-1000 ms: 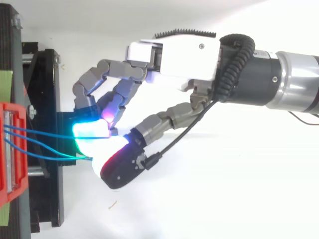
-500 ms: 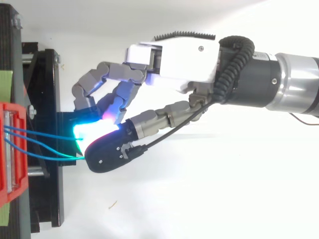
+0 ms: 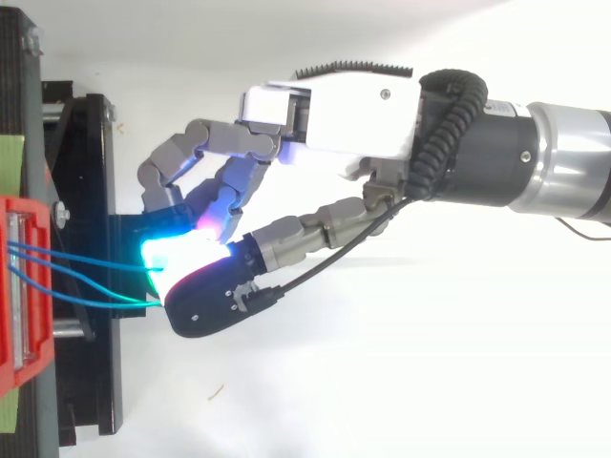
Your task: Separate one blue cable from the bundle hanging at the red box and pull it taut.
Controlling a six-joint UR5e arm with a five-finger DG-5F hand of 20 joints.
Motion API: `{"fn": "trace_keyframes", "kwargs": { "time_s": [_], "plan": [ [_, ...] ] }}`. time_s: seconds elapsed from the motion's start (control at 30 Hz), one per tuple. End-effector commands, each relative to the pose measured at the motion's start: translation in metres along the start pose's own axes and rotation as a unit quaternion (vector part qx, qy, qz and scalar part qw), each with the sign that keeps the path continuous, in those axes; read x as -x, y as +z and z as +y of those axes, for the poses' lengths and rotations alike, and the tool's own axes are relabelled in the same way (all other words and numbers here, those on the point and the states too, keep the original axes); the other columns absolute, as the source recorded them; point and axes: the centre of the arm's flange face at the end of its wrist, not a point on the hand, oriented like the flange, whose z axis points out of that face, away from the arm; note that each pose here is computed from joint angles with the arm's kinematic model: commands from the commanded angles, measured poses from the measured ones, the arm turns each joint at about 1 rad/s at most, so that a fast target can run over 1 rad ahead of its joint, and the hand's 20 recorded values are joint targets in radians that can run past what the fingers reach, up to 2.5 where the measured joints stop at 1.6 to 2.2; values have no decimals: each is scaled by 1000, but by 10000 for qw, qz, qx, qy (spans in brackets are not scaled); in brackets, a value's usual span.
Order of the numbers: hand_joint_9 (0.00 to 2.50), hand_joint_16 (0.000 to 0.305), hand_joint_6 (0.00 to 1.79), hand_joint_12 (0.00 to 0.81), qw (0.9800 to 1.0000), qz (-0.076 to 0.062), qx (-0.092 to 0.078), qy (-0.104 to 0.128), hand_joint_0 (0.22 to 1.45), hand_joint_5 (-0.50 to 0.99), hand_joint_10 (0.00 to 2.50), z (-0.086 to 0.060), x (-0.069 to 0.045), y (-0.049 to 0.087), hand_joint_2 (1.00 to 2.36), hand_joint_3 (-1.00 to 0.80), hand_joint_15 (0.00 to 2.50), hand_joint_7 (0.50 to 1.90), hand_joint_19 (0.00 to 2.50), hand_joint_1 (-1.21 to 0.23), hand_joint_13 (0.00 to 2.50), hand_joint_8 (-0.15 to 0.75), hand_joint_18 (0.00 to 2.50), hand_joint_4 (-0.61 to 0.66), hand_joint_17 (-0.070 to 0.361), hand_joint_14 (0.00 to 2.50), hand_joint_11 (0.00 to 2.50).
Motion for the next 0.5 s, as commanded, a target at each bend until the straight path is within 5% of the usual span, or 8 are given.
{"fn": "trace_keyframes", "kwargs": {
  "time_s": [0.0,0.2,0.37,0.47],
  "plan": [
    [1071,51,919,415,10000,-4,-12,22,664,-173,18,-1,-1,0,1013,-225,329,1246,346,-819,721,357,789,-18,115,11,888],
    [1163,50,923,410,9999,-18,-22,128,691,-182,17,-1,0,0,1007,-382,342,1187,357,-776,711,346,753,-15,112,12,1203],
    [1235,49,924,407,9989,2,-118,459,697,-188,12,-15,-2,-8,1004,-423,385,1150,341,-770,741,338,749,-11,111,13,1353],
    [1263,48,924,412,9984,-25,-37,563,697,-189,8,-17,-1,-8,1004,-430,461,1138,343,-769,807,329,750,-11,109,15,1439]
  ]
}}
